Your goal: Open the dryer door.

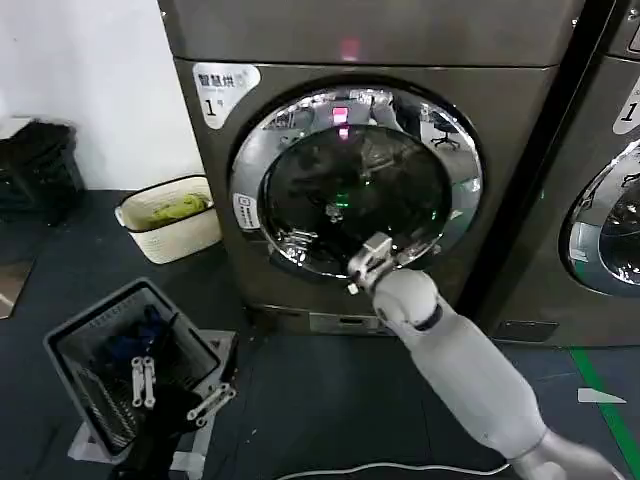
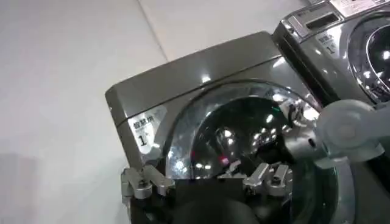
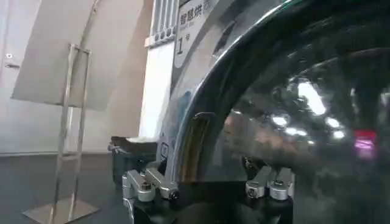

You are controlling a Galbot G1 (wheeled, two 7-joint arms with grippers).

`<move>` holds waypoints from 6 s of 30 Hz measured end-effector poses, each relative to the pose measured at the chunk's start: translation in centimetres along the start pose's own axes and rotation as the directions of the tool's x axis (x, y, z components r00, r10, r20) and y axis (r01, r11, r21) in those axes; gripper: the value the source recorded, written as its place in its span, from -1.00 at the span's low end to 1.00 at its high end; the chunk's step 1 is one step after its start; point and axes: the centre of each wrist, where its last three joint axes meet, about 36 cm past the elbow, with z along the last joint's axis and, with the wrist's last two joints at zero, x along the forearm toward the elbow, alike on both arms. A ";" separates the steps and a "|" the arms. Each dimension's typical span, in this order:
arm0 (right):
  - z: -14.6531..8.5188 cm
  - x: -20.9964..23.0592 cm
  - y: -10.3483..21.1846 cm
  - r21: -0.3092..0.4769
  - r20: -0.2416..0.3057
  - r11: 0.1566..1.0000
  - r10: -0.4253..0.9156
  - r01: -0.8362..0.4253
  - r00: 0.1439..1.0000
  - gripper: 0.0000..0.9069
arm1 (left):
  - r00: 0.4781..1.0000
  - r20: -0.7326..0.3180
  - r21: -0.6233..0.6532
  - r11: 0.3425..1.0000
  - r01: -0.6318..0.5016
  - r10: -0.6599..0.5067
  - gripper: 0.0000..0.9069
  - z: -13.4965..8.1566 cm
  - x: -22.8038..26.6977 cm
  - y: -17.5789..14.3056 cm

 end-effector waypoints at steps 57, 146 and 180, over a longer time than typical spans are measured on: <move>-2.4 4.3 -1.0 -0.145 0.038 0.810 -0.570 0.569 0.821 1.00 | 0.986 -0.104 -0.079 0.990 0.120 -0.128 1.00 3.6 -0.1 9.5; -17.8 72.5 10.8 0.527 0.363 -0.662 0.743 -0.534 -0.563 1.00 | 0.571 0.437 0.059 0.611 -0.789 0.695 1.00 6.2 -34.9 -24.4; -17.6 73.9 11.6 0.474 0.404 -0.754 0.645 -0.455 -0.649 1.00 | 0.583 0.463 0.273 0.519 -0.810 0.667 1.00 1.9 -29.0 -21.0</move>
